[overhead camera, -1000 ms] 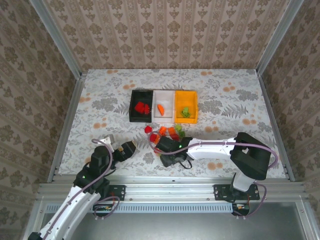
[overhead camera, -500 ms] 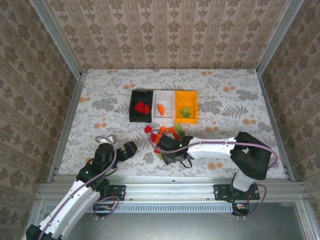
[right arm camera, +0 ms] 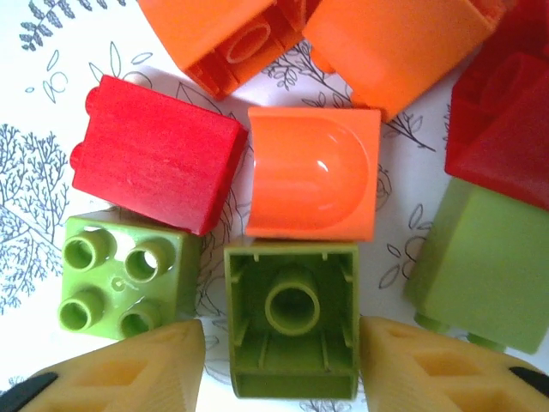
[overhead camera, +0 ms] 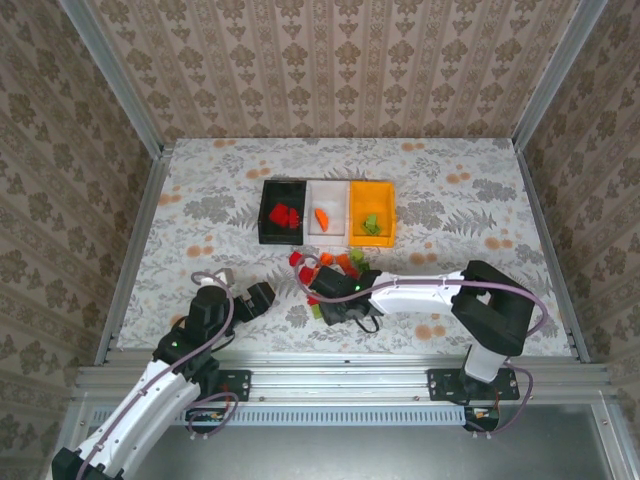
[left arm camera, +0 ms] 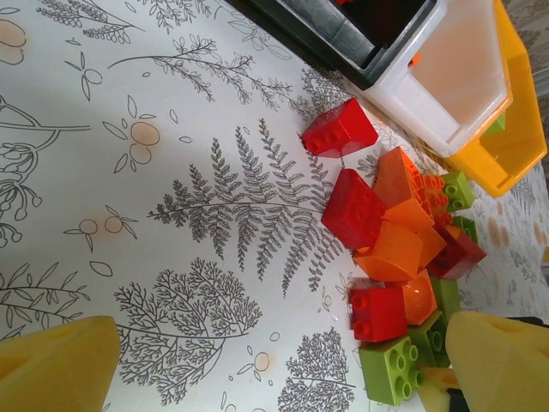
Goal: Sort the legos into containers by color
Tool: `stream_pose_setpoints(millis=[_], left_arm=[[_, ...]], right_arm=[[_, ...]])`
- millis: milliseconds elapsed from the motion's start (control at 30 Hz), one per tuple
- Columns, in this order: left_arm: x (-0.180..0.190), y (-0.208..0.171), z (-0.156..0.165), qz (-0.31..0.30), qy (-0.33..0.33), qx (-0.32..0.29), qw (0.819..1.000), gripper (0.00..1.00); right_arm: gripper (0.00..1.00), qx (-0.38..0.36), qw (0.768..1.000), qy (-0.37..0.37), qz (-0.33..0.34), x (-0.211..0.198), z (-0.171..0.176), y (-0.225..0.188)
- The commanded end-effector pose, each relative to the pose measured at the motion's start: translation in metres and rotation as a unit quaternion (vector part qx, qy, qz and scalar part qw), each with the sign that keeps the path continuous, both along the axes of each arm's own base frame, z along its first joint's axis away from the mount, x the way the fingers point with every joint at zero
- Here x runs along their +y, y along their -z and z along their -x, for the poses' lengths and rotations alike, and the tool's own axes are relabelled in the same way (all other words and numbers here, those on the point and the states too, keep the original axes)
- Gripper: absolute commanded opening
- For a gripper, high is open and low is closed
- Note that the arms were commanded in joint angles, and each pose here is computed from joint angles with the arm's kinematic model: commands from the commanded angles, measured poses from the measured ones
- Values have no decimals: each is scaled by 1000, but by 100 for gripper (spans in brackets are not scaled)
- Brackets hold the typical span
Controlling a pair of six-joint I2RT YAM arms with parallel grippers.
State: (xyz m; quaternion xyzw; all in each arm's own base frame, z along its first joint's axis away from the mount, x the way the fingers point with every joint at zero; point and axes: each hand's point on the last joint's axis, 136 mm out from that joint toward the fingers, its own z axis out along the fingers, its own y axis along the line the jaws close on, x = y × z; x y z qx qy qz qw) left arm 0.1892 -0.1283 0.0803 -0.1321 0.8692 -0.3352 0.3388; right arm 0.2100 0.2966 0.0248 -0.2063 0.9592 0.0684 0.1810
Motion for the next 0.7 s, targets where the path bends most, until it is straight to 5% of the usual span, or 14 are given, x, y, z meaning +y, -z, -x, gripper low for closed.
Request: stream_pose_setpoints(millis=[0, 333, 500, 667], left_arm=[[-3, -6, 0, 6, 6, -7, 1000, 100], [-7, -11, -4, 17, 9, -14, 1000, 100], [-19, -6, -10, 34, 20, -2, 999, 100], [-44, -7, -14, 40, 58, 12, 997, 100]], right_arm=[[43, -7, 1000, 11, 13, -1, -7, 3], [32, -70, 997, 11, -3, -11, -14, -58], [32, -132, 989, 62, -8, -50, -82, -111], [32, -134, 985, 106, 6, -76, -158, -116]])
